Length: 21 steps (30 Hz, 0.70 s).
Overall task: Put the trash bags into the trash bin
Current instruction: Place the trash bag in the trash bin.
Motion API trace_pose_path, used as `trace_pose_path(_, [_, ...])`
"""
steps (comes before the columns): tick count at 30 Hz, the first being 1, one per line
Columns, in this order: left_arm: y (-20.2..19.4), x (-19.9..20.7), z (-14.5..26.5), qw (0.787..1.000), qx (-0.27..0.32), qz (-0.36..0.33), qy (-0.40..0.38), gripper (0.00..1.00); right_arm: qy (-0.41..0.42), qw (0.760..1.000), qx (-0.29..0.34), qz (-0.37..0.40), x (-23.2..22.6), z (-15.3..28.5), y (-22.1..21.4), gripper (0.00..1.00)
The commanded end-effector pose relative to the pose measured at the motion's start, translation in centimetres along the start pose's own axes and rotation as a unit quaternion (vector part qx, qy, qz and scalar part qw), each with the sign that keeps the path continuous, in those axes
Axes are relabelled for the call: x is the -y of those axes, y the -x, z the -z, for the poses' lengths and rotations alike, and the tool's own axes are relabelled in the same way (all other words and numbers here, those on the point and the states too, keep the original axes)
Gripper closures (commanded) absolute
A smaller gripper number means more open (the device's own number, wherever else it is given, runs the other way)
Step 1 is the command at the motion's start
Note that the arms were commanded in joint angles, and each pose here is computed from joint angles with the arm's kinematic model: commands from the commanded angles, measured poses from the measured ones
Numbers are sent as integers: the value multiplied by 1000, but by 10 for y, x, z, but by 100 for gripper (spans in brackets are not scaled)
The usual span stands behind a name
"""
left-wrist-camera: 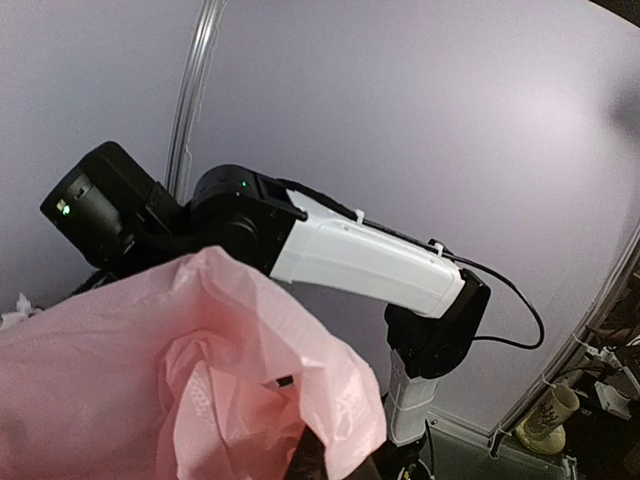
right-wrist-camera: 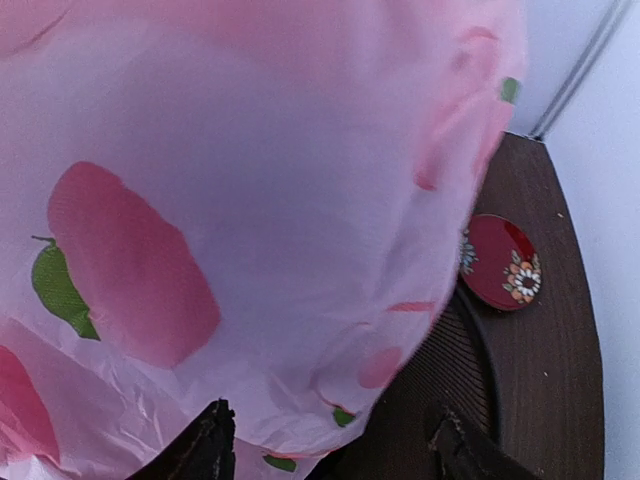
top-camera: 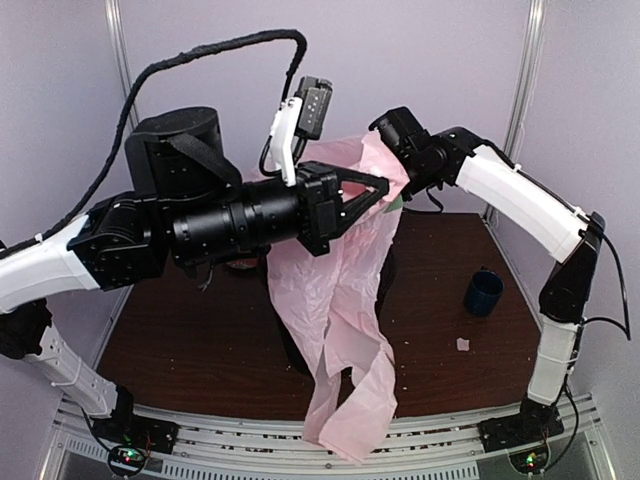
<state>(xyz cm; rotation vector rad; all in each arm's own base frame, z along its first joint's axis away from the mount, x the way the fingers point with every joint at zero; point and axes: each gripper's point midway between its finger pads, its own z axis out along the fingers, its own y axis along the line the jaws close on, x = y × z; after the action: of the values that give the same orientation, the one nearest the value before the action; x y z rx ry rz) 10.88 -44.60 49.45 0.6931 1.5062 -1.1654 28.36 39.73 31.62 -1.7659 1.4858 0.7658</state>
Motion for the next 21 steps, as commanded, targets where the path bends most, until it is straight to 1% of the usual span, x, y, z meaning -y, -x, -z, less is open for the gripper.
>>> trace_pose_path(1, [-21,9,-13,1000,-9,-5,-28,100,-83,994,46,-59,50,56,11,34])
trace_pose_path(4, [-29,14,-17,999,-24,-17,-42,100,-136,979,104,-106,86,81,22,30])
trace_pose_path(6, [-32,22,-20,997,-35,-25,-62,100,-166,965,160,-122,102,99,38,29])
trace_pose_path(9, [-35,37,-20,993,-47,-28,-100,100,-182,947,233,-129,113,115,61,27])
trace_pose_path(12, [-34,46,-14,991,-51,-22,-124,100,-177,931,294,-126,121,125,86,26])
trace_pose_path(16, [-32,52,-8,989,-56,-11,-138,100,-149,921,332,-136,132,128,115,26])
trace_pose_path(21, [-26,46,-6,991,-63,-15,-117,100,-99,930,334,-113,117,112,133,25])
